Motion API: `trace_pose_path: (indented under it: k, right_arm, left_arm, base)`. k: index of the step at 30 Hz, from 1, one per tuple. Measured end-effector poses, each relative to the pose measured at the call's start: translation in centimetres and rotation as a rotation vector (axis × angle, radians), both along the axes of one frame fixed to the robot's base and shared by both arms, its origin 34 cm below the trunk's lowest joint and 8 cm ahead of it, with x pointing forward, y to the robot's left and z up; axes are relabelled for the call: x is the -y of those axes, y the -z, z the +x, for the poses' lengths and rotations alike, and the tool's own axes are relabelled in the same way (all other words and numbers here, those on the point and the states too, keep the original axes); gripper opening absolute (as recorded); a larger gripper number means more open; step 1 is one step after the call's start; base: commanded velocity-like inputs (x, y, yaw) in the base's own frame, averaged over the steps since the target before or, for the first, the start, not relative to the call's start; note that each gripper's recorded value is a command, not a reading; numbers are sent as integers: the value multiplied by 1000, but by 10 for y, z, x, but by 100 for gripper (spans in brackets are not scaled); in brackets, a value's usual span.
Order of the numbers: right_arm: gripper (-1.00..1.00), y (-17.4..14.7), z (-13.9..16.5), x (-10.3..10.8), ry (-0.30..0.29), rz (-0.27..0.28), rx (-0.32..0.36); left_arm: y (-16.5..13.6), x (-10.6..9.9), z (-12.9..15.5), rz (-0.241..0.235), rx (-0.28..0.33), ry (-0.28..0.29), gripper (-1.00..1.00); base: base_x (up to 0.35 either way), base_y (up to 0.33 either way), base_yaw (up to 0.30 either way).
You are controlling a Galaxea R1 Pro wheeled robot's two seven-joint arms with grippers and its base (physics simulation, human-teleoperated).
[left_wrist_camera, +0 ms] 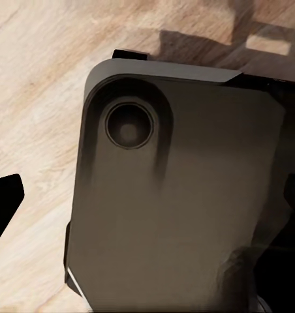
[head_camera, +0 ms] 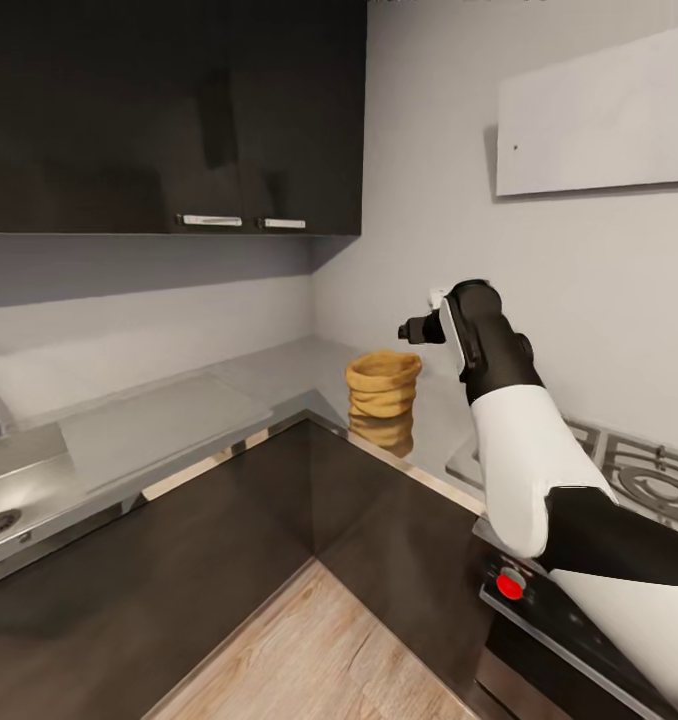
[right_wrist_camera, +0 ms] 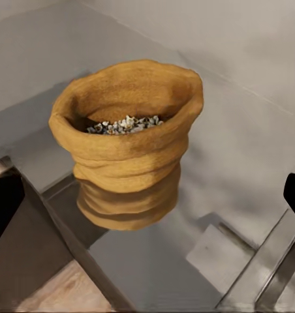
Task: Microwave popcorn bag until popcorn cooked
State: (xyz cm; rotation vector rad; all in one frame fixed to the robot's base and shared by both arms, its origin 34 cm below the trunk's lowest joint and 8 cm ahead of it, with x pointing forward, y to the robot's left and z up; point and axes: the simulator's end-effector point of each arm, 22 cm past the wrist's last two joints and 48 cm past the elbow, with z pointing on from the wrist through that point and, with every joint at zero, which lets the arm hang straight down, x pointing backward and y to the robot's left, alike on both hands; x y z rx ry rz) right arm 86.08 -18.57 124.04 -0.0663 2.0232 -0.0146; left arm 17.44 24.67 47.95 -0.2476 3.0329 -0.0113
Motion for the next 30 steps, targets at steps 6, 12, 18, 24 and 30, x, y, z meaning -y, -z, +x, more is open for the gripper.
trace_pose_path:
  k: [6, 12, 18, 24, 30]
  right_arm:
    - [100, 30, 2, -7, -15, -14, -94]
    - [100, 20, 2, -6, -15, -14, -92]
    - [100, 11, 1, -6, -15, -15, -92]
    - [100, 3, 1, -6, -14, -15, -92]
    - [100, -3, 1, -6, -14, -16, -92]
  left_arm:
    - [-9, 0, 0, 0, -1, 0, 100]
    - [-18, 0, -1, 0, 0, 0, 100]
    - [-27, 0, -1, 0, -1, 0, 100]
    - [-35, 0, -2, 0, -1, 0, 100]
    - [-41, 0, -2, 0, -1, 0, 100]
  base:
    - [0, 0, 0]
    - [0, 0, 0]
    - [0, 0, 0]
    - [0, 0, 0]
    - [0, 0, 0]
